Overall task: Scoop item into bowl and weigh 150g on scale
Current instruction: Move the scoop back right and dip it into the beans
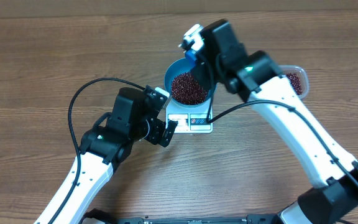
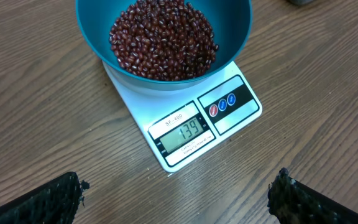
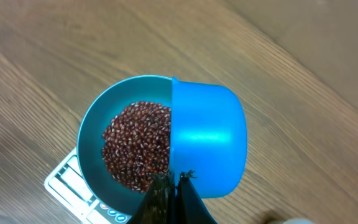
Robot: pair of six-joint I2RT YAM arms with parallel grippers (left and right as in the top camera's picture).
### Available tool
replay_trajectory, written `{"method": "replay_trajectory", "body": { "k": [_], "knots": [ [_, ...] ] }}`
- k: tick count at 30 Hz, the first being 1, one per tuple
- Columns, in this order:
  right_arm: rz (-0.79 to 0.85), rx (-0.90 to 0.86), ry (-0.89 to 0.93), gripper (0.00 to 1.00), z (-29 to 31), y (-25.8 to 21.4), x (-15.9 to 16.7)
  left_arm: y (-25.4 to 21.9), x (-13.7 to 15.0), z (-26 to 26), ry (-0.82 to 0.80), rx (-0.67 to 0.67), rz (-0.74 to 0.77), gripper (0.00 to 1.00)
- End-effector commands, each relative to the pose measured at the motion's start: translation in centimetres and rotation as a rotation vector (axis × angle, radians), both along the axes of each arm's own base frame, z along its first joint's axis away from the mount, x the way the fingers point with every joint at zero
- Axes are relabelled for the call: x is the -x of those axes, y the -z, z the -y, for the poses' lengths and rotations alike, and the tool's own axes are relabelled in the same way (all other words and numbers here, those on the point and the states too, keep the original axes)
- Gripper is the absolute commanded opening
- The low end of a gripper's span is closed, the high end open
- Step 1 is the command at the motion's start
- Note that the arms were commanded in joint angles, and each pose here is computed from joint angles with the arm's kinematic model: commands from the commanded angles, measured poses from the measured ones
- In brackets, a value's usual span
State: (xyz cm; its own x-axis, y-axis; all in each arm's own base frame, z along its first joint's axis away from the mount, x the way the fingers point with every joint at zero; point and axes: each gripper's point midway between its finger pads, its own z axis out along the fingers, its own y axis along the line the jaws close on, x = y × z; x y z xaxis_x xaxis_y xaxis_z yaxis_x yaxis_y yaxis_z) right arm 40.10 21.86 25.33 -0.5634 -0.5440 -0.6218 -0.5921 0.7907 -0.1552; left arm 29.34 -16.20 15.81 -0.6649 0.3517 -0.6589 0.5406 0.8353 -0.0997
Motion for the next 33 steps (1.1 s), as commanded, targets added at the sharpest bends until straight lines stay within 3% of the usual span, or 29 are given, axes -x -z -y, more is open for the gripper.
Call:
{"method": "replay_trajectory", "body": {
  "k": [1,12,18,25,33],
  "knots": [
    [0.064,-0.199,0.1,0.04,2.9,-6.4,-0.2,0.2,-0.1,-0.2,-0.017,0.0,-0.009,0.99],
    [-0.122,-0.216,0.496,0.04,18.9,-3.7,0.1,0.2,-0.1,-0.2,-0.017,0.0,-0.009,1.0],
    [-0.26,-0.139,0.66,0.04,24.5,1.7,0.0,0.2,-0.1,-0.2,-0.017,0.0,-0.009,1.0],
    [-0.392,-0.049,0.737,0.04,26.1,7.5,-0.8,0.2,-0.1,-0.2,-0.017,0.0,-0.009,1.0],
    [-0.445,-0.021,0.745,0.04,26.4,10.7,-1.7,0.2,-0.1,-0.2,-0.017,0.0,-0.009,1.0]
  ]
}}
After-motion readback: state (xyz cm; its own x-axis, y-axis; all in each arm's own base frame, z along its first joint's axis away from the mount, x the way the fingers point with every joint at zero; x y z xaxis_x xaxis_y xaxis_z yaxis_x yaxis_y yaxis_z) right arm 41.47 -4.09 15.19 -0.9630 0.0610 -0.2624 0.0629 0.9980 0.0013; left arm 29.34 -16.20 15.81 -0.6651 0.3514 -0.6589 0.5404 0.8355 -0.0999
